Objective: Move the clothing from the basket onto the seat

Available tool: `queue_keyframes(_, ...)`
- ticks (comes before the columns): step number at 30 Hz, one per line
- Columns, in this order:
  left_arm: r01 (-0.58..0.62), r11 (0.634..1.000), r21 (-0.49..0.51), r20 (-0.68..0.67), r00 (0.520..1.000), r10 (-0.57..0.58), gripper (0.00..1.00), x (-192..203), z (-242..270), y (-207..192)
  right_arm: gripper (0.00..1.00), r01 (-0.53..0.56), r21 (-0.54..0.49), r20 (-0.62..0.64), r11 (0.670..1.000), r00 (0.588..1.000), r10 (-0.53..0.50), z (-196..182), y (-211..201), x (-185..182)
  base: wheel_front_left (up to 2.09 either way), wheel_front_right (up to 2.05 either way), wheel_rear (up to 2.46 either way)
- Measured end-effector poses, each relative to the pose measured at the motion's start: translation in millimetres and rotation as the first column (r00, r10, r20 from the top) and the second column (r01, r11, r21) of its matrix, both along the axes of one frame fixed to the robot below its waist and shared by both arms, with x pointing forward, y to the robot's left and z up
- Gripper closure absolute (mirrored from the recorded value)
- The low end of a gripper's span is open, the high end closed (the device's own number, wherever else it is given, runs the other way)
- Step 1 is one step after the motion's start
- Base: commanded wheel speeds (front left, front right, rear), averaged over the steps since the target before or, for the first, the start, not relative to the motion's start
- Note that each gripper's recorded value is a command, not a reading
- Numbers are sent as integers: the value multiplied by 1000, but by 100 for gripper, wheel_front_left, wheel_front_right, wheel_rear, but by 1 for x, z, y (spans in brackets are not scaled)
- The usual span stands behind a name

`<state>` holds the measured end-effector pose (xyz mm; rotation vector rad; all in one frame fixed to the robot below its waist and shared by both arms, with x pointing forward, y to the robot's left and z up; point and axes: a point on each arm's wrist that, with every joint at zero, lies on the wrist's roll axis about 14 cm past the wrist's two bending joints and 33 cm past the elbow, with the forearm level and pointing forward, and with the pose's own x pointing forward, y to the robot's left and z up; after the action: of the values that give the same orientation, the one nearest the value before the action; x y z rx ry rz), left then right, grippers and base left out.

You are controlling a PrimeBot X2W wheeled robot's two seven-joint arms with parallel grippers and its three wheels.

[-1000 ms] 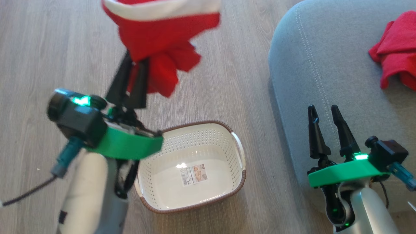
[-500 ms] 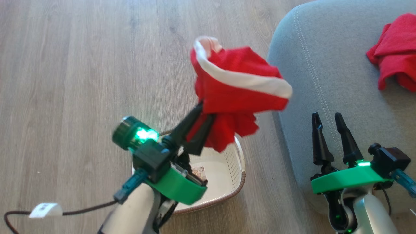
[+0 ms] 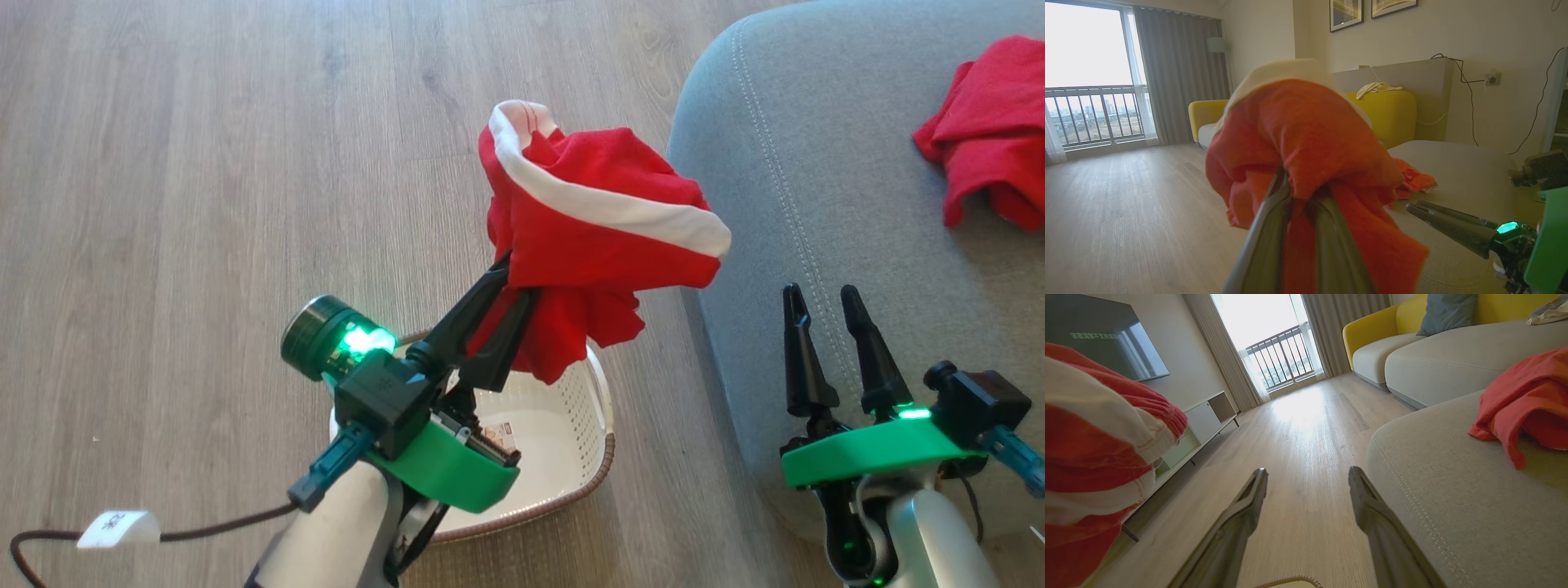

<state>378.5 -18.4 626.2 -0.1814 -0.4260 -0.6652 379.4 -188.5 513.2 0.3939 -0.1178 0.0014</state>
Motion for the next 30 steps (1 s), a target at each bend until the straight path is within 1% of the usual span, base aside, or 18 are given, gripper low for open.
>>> queue_keyframes(15, -13, 1000, -2, -9, 1000, 13, 100, 4, -3, 3, 0, -10, -10, -9, 1000, 1000, 10, -3, 3, 2, 0, 0, 0)
queue_keyframes(20, -32, 999, 1, -10, 999, 32, 100, 11, -4, 7, 0, -38, -27, 18, 999, 999, 39, 6, 12, 2, 0, 0, 0)
queue_keyframes(22, -41, 999, 0, -11, 999, 41, 100, 13, -5, 10, 0, -67, -34, 38, 997, 997, 69, 12, 21, 2, 0, 0, 0)
queue_keyframes(25, -47, 999, 10, -14, 999, 47, 100, 15, -7, 10, 0, -146, -75, 78, 986, 985, 152, 26, 39, 0, 0, 0, 0)
queue_keyframes(27, -58, 998, 12, -17, 998, 59, 100, 18, -9, 14, 0, -211, -107, 106, 972, 969, 222, 36, 54, -4, 0, 0, 0)
queue_keyframes(30, -68, 997, 25, -11, 998, 68, 100, 20, -9, 15, 0, -293, -172, 134, 940, 939, 317, 47, 75, -13, 0, 0, 0)
